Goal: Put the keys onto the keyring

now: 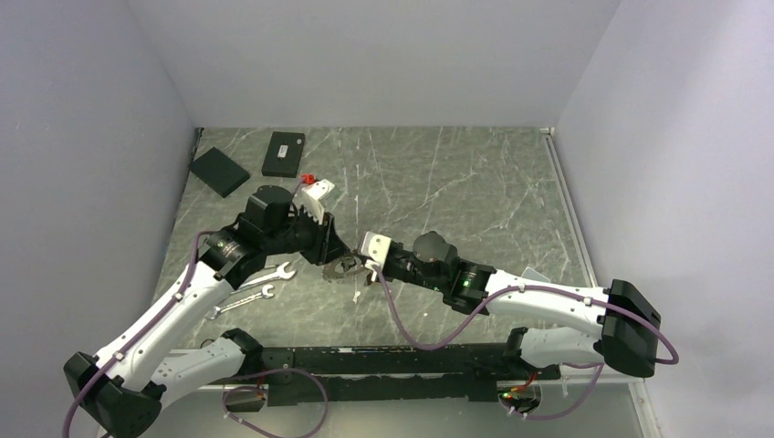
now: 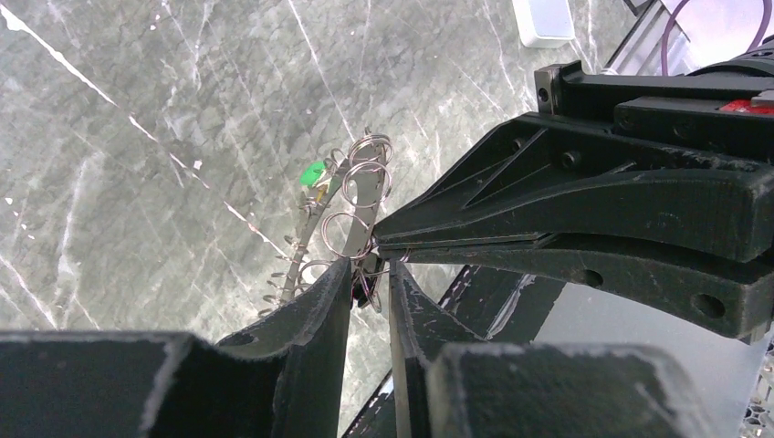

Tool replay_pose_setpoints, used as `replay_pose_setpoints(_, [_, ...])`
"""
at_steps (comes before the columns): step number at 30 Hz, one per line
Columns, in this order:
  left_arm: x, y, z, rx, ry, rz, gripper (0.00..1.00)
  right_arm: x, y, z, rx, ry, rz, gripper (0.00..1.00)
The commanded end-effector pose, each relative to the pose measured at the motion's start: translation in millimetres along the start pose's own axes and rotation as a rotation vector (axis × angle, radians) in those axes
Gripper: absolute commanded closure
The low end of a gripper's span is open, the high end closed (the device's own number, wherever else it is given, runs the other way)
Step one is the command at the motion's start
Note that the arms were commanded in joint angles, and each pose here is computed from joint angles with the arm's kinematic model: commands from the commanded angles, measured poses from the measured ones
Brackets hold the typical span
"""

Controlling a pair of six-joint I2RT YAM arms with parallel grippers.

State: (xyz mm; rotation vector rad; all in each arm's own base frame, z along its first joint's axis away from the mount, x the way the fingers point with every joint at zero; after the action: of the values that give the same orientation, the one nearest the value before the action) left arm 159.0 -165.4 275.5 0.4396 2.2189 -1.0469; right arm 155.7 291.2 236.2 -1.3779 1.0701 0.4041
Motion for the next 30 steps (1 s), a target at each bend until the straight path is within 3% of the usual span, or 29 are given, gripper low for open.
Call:
replay_pose_setpoints(1, [-0.4, -1.9, -3.3, 0.005, -0.009, -0.004, 0.74, -33.6, -27.5, -0.2, 0.119, -0.113, -0.017, 1.00])
replay_pose_setpoints(8, [1.7, -3.0, -8.5, 0.000, -0.014, -0.007, 0.75, -33.4, -30.2, -2.2, 0.141, -0.103, -0.012, 1.00])
replay_pose_setpoints(17, [4.8, -4.1, -9.2, 0.018, -0.008, -0.012, 0.67, -36.6, -31.3, -4.0, 0.142, -0.116, -0.007, 1.00])
replay_pose_setpoints(30, [0.0, -0.8, 2.6, 0.031, -0.036, -0.010, 0.78, -39.7, -29.3, -7.9, 0.125, -0.140, -0.002, 1.00])
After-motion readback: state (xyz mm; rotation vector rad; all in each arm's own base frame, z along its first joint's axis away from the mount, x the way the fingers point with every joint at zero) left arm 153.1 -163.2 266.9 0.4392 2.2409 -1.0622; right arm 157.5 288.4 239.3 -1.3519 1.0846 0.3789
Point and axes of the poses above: each gripper's point midway between its finger pads, its own z axis out along the fingers, its own y axis along the line the jaws close on, x = y × z, the point moved 8 cm from there along -z, back along the fingers, and after that the axes turned 14 degrees about -z, right-handed, at the moved point
